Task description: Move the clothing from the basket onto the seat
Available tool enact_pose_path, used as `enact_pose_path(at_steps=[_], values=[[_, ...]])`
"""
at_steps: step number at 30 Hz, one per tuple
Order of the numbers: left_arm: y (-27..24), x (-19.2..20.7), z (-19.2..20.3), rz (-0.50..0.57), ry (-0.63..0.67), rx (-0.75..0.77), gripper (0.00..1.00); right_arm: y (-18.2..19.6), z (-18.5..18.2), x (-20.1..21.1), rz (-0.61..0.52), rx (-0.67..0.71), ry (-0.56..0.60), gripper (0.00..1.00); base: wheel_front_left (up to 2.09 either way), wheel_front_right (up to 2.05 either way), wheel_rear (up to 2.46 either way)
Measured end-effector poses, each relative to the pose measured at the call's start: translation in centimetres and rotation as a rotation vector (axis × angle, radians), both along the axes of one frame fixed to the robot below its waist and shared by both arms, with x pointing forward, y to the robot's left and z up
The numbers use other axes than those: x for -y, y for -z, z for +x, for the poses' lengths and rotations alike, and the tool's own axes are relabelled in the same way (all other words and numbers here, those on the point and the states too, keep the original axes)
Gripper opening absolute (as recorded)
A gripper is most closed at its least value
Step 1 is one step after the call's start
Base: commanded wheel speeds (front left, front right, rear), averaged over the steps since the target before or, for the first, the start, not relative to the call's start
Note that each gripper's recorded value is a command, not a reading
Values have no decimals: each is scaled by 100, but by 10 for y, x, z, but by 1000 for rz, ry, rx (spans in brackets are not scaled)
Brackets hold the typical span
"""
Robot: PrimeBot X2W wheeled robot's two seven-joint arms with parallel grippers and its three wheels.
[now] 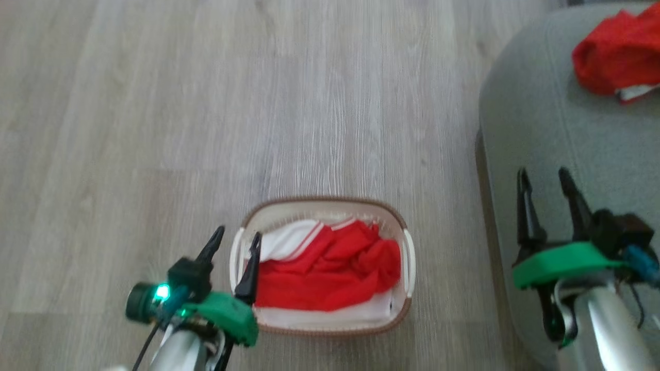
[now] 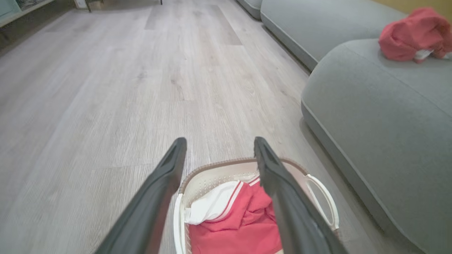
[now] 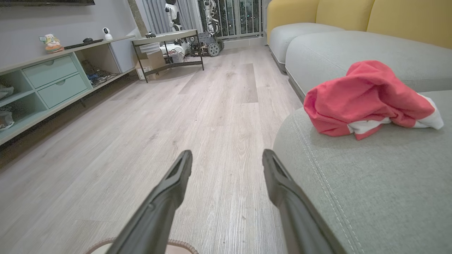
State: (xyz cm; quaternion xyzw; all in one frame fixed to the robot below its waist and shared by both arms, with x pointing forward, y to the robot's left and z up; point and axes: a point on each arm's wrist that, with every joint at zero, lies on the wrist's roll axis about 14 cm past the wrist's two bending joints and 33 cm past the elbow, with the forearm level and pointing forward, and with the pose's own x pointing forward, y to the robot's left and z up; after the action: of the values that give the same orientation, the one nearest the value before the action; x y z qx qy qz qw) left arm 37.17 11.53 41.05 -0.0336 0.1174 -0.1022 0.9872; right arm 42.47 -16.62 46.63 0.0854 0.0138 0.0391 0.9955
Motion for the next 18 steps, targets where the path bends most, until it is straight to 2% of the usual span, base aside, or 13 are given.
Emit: enact_pose_path(at_steps=[9,18], values=[[59,43,46,43,171,-144,100,17,46,12,-25,-1,31,100,0,0,0],[133,82,62,75,336,-310,100,43,86,18,-39,-9,37,100,0,0,0]])
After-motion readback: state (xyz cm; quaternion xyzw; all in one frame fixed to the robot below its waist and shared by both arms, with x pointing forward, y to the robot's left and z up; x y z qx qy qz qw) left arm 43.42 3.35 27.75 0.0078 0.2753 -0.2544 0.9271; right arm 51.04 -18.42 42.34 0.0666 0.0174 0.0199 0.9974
